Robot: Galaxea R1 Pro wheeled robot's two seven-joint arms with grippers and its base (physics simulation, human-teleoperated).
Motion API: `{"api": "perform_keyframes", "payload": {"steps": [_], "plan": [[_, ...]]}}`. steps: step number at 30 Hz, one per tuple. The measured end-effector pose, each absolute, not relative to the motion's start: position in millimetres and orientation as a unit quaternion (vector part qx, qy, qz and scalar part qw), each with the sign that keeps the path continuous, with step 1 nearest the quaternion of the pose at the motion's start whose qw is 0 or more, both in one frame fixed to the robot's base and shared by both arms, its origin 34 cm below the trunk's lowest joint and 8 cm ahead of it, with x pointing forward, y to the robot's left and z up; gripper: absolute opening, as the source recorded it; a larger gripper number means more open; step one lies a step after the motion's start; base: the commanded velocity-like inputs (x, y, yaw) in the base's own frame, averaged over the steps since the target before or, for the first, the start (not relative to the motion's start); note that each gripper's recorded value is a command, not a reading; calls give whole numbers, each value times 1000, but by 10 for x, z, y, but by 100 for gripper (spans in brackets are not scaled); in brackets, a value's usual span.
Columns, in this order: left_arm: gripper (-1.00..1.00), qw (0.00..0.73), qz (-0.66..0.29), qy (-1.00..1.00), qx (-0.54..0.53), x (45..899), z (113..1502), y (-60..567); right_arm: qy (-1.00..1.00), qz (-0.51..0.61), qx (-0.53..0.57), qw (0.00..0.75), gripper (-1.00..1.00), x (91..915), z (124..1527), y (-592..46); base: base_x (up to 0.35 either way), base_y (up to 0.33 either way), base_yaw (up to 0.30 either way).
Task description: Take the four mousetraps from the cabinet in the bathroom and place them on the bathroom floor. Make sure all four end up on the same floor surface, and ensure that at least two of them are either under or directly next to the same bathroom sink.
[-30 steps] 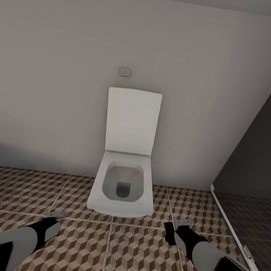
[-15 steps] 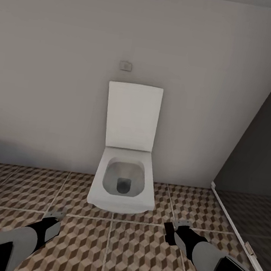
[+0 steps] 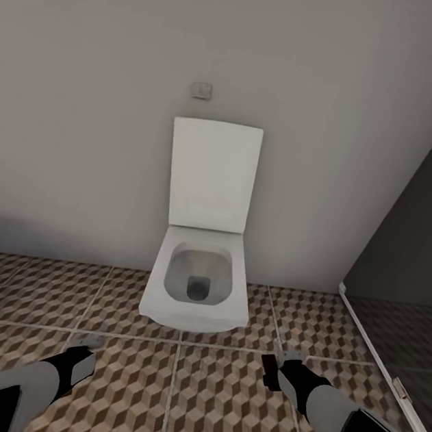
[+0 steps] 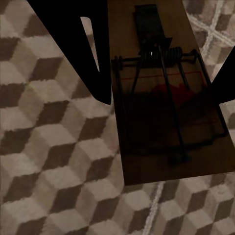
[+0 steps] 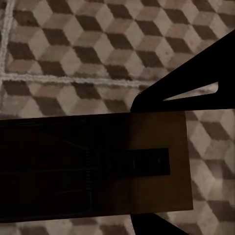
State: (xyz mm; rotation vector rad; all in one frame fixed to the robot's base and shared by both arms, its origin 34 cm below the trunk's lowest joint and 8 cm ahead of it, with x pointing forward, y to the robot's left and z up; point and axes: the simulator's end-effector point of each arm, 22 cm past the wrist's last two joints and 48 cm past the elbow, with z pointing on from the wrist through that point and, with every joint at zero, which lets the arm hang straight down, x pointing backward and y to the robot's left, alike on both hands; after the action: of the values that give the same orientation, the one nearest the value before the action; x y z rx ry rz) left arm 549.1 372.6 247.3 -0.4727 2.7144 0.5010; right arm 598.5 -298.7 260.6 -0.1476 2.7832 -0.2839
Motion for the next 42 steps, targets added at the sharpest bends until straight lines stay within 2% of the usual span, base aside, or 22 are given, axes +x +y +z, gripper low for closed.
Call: {"api": "perform_keyframes", "payload": {"steps": [6,14,25,35,42], "plan": [[-100,158,178,957,-164,5425,2353,3731,981,-99,-53,157,-100,5923,2475,-2987,34,0,0],[-100,142,181,960,-161,5332,2198,3732,983,-98,-55,142,-100,5837,2304,-2987,243,0,0],[-100,150,177,960,-154,5375,2198,3684,983,-99,-55,142,-100,5838,2301,-2988,78,0,0],[-100,151,192,956,-160,5357,2238,3928,983,-100,-53,148,-100,5862,2314,-3012,302,0,0],[-100,153,185,958,-156,5378,2221,3821,980,-106,-43,165,-100,5955,2357,-3034,227,0,0]]}}
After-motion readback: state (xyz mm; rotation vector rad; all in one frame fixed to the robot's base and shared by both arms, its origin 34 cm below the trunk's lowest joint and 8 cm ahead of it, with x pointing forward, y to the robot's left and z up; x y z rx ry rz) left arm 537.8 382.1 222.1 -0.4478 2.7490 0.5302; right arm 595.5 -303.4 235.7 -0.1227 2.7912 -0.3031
